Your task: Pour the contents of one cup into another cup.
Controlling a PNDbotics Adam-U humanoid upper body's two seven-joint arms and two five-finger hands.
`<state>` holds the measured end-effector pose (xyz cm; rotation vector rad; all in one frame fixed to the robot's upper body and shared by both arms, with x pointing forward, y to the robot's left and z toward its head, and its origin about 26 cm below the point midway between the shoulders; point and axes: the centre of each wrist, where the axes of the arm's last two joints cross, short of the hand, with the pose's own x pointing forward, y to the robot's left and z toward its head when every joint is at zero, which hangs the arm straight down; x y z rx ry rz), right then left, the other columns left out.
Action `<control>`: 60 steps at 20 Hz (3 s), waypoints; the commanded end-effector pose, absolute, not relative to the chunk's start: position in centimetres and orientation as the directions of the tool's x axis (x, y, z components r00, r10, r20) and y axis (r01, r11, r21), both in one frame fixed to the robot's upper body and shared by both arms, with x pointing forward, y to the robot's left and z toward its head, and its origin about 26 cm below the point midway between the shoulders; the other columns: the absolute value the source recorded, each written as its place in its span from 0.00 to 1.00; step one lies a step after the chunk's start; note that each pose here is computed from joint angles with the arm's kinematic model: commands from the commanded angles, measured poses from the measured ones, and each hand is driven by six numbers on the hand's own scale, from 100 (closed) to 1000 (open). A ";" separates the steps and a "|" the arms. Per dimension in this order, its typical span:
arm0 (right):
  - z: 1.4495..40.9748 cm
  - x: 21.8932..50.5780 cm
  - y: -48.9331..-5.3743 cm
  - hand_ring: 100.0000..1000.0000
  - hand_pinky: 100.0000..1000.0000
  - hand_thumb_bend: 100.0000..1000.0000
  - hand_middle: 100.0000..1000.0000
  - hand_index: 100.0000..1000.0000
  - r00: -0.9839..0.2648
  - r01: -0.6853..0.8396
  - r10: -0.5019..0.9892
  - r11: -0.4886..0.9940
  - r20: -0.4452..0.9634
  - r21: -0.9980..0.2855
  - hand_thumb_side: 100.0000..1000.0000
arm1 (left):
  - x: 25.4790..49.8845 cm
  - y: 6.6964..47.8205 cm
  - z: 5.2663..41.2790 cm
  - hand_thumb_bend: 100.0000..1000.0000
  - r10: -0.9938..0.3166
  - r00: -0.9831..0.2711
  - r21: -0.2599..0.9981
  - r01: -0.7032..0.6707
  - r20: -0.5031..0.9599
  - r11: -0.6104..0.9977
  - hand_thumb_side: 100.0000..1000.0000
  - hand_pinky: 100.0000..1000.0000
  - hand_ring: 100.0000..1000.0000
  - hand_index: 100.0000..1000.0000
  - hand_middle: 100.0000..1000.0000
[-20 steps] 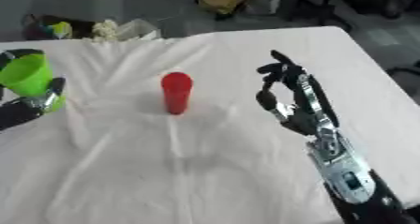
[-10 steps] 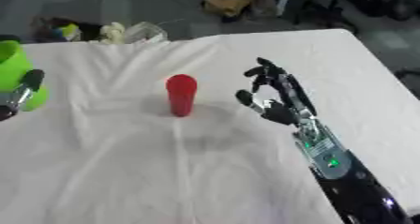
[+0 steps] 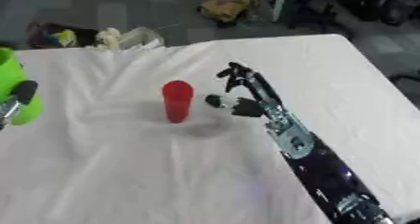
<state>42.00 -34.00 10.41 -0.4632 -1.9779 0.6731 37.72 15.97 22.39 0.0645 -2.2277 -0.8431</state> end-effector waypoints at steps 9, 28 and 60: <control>11.6 44.1 -34.4 1.00 0.74 0.89 0.41 0.74 -0.446 0.078 0.702 0.648 0.555 -0.758 0.51 | 37.0 14.5 24.2 0.00 -0.246 -0.773 0.614 0.223 0.584 0.757 0.18 0.38 0.32 0.75 0.51; 14.7 45.1 -30.7 1.00 0.76 0.91 0.42 0.74 -0.596 0.057 0.670 0.584 0.442 -0.809 0.56 | 36.6 14.3 24.6 0.00 -0.240 -0.779 0.626 0.237 0.580 0.743 0.18 0.38 0.32 0.75 0.51; 13.1 46.0 -27.5 0.91 0.55 0.73 0.07 0.40 -0.638 -0.173 0.598 0.504 0.486 -0.846 0.31 | 36.6 13.7 24.5 0.00 -0.236 -0.772 0.624 0.251 0.590 0.740 0.20 0.39 0.33 0.75 0.51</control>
